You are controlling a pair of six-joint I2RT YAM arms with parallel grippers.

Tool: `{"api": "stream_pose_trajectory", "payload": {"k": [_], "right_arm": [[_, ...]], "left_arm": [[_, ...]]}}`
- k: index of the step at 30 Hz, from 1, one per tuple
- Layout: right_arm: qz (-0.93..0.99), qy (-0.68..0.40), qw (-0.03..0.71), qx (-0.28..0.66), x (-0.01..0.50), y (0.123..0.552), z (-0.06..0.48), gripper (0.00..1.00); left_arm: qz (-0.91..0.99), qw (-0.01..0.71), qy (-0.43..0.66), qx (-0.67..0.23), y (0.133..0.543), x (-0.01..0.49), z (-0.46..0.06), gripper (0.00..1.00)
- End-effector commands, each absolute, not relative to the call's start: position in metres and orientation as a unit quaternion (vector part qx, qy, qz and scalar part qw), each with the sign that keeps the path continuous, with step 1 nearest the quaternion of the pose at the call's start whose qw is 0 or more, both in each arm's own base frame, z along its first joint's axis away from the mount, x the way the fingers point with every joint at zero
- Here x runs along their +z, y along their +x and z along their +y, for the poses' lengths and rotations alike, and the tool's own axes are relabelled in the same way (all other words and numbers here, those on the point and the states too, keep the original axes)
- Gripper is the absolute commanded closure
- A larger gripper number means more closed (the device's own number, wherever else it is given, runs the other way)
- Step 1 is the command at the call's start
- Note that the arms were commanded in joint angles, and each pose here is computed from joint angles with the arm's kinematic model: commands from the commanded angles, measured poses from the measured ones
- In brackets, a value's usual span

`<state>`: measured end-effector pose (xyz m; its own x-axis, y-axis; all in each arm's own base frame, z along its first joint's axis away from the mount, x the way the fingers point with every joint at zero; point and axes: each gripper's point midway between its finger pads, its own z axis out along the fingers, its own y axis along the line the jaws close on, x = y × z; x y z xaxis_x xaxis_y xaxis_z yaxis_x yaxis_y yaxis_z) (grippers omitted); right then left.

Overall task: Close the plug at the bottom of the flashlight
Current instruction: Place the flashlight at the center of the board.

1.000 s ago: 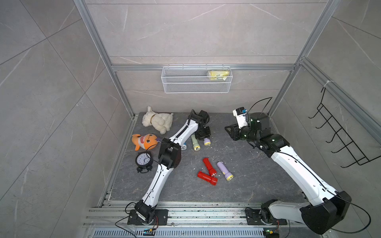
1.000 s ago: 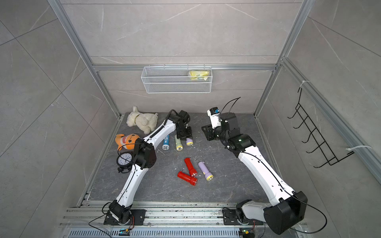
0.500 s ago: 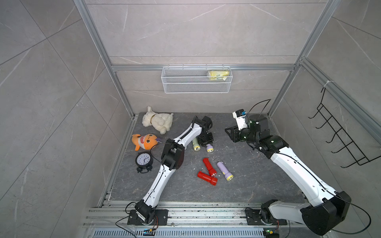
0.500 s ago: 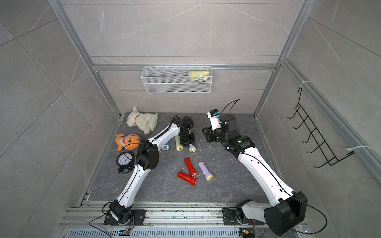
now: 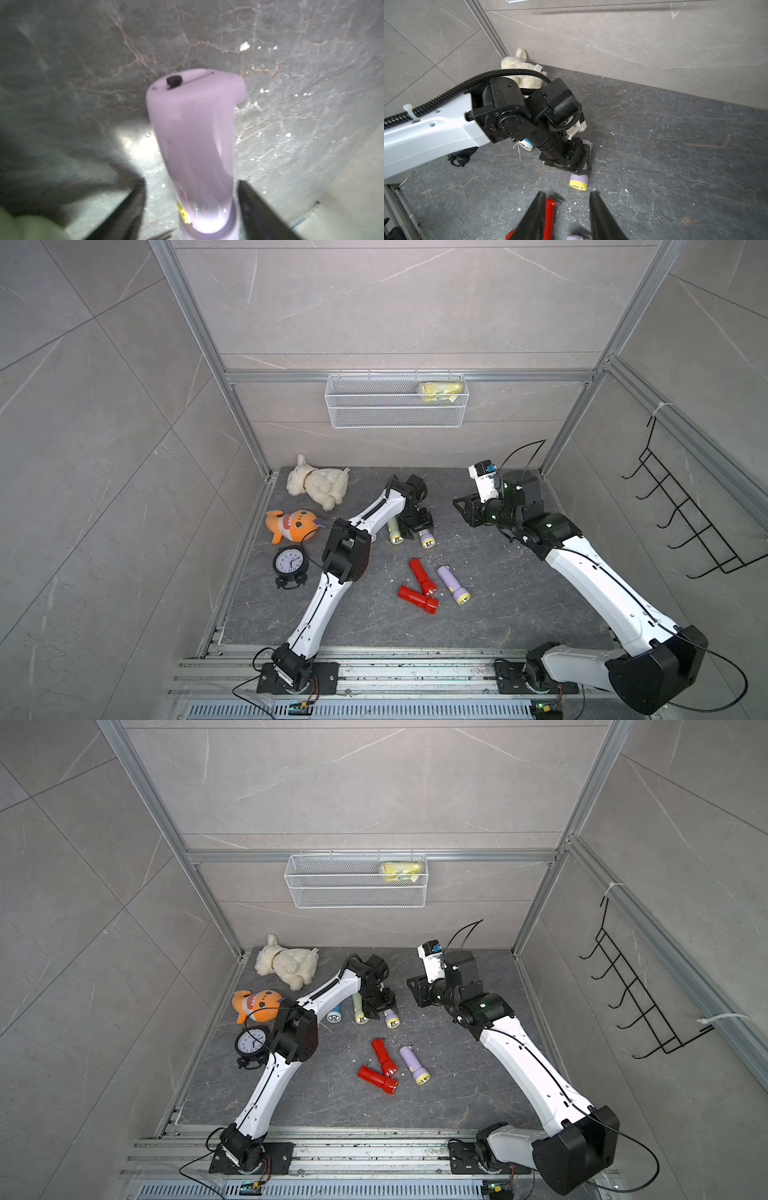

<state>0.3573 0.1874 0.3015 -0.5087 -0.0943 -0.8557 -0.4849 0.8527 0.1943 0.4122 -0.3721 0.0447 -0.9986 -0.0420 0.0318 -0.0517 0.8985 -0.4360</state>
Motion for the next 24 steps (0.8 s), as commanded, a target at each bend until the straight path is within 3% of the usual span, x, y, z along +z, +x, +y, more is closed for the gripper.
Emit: {"api": "stream_pose_trajectory", "payload": {"k": [1,8,12,17,21,24], "right_arm": [[0.841,-0.174,0.463,0.218,0.299,0.358,0.192,0.62],[0.843,-0.172,0.464,0.211,0.300,0.359,0.190,0.62],[0.844,-0.169,0.468,0.201,0.301,0.359,0.185,0.62],[0.841,-0.163,0.480,0.188,0.311,0.357,0.179,0.61],[0.846,-0.162,0.472,0.188,0.312,0.358,0.179,0.61],[0.852,-0.163,0.461,0.187,0.310,0.358,0.180,0.61]], "left_arm": [[-0.970,-0.027,0.009,0.240,0.415,0.089,-0.371,0.00],[-0.966,-0.071,-0.005,0.250,0.415,0.133,-0.364,0.00],[-0.953,-0.156,-0.038,0.256,0.407,0.208,-0.357,0.00],[-0.927,-0.323,-0.094,0.165,0.380,0.284,-0.323,0.00],[-0.887,-0.401,-0.086,0.213,0.359,0.293,-0.307,0.00],[-0.874,-0.403,-0.019,0.270,0.345,0.272,-0.287,0.00]]}}
